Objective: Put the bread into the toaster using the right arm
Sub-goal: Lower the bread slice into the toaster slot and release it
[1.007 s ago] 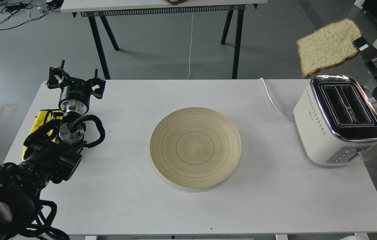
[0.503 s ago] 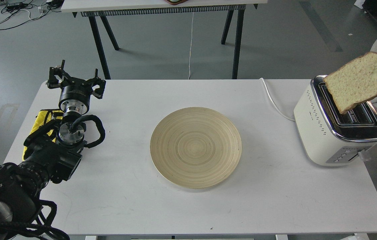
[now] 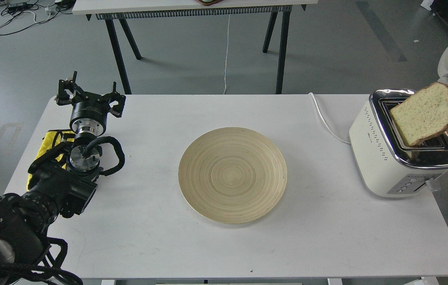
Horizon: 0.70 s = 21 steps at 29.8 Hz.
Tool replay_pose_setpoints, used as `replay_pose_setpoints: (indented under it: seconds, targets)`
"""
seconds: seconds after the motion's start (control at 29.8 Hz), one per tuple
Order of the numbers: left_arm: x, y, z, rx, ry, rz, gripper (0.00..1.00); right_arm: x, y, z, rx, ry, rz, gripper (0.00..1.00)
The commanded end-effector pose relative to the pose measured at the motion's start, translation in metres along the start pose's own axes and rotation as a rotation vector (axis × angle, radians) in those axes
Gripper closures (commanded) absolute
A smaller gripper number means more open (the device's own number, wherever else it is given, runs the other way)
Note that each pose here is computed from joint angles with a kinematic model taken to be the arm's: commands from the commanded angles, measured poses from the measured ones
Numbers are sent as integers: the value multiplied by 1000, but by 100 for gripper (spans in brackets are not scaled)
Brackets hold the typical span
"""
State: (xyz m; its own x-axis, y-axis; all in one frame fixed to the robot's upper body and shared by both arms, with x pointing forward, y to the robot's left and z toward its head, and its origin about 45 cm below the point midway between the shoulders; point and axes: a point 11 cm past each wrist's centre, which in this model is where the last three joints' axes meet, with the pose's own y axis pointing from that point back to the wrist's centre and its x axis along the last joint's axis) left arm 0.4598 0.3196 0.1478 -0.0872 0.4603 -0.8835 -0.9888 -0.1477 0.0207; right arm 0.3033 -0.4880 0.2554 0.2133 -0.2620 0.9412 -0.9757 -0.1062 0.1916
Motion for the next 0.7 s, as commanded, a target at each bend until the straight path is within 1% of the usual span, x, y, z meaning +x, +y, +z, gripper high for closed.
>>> replay_pose_setpoints:
  seconds: [0.0,0.03,0.07,0.1,0.13,0.17,0.2,0.23,0.27,0.3,0.37,0.4,0.57,0.67]
  targets:
    - [0,0,0,-1,2,1,0,-17,-3,6,-17,-6,-24,100]
    - [0,0,0,1,-1,0,0,-21,-4,6,-19,-8,-30,99]
    - [0,0,0,0,0,0,0,-24,-5,6,-19,-11,-34,93]
    - [0,0,0,0,0,0,0,-27,-6,5,-16,-17,-36,84]
    - [0,0,0,0,0,0,0,-29,-7,4,-13,-22,-38,65]
    - [0,0,0,1,-1,0,0,-29,-7,3,-12,-29,-36,37]
    - [0,0,0,0,0,0,0,-30,-8,1,-8,-36,-37,31]
    - [0,0,0,-1,2,1,0,-29,-8,0,-9,-38,-35,30]
    - [0,0,0,-1,2,1,0,-29,-9,-1,-4,-42,-32,27]
    - [0,0,0,1,-1,0,0,-27,-11,-3,1,-47,-24,20]
    - [0,0,0,0,0,0,0,-23,-14,-10,13,-56,-11,10]
    - [0,0,0,0,0,0,0,-18,-15,-14,22,-61,-1,1]
    - [0,0,0,0,0,0,0,14,-21,-38,78,-95,82,1]
    - [0,0,0,-1,2,1,0,34,-30,-68,128,-249,160,1]
